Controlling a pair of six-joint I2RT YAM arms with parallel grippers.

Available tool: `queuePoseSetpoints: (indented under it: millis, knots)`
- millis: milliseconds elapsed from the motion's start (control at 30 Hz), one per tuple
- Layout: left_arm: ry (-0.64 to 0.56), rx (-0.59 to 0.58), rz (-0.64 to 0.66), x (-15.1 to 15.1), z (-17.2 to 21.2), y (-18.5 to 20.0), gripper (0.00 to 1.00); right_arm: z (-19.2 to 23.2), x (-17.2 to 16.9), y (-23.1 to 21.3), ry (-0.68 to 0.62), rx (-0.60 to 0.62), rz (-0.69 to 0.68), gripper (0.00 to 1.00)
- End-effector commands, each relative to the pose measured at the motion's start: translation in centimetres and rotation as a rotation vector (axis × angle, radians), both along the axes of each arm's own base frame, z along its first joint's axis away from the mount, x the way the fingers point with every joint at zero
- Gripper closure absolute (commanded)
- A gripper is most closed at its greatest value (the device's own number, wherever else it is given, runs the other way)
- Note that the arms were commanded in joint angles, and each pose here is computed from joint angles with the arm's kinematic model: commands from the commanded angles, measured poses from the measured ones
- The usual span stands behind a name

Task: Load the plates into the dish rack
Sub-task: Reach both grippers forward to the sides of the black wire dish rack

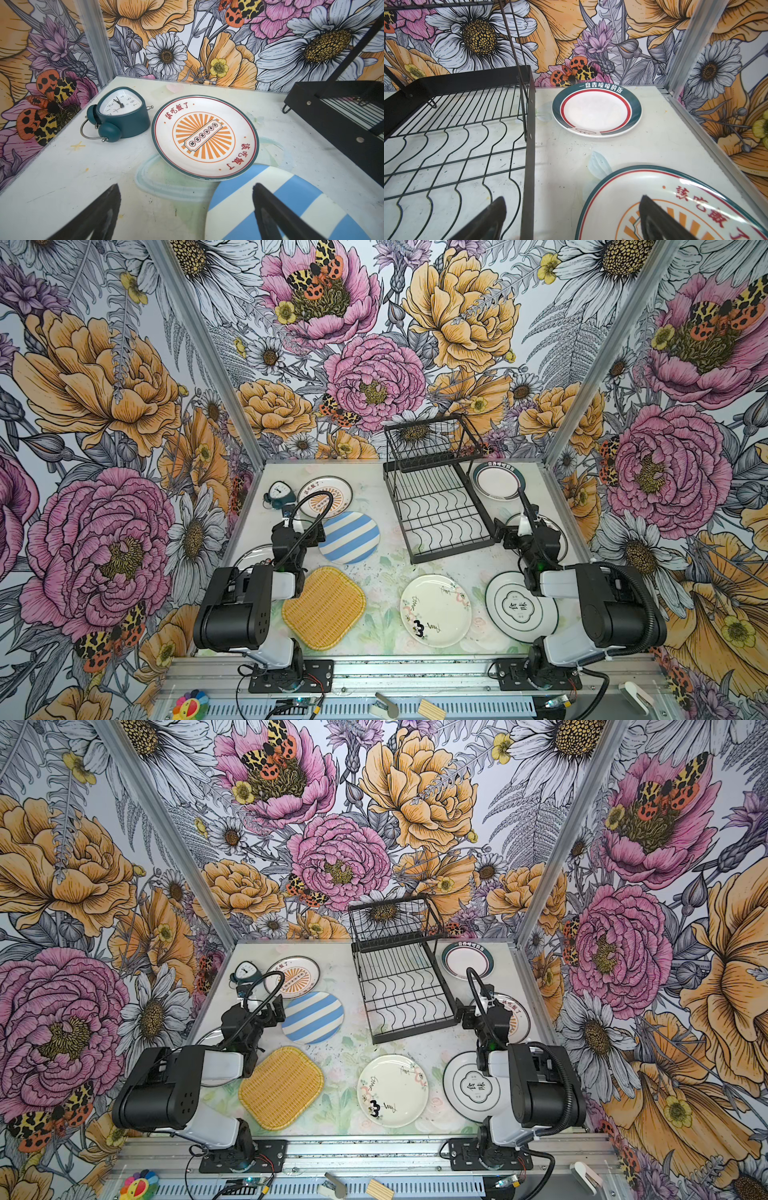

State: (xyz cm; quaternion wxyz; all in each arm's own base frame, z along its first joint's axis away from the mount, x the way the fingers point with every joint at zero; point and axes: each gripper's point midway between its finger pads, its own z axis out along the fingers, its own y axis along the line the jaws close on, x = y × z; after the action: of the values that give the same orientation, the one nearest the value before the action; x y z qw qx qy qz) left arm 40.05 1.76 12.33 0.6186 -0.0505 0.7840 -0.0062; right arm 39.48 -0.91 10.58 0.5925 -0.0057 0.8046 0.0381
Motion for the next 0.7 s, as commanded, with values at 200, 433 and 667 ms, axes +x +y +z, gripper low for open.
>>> queuePoseSetpoints:
  millis: [200,433,667]
  knots:
    - [0.072,0.01,-0.034,0.5,6.3,-3.1,0.01,3.6,0.8,0.7,0.168,0.047,-0.007,0.01]
    - [0.173,-0.108,-0.091,1.1,6.4,-10.0,0.01,2.9,1.8,2.3,0.353,0.078,0.021,0.01]
    - [0.277,-0.268,-0.185,1.8,4.5,-16.8,0.01,1.3,3.0,3.8,0.488,0.154,0.053,0.08]
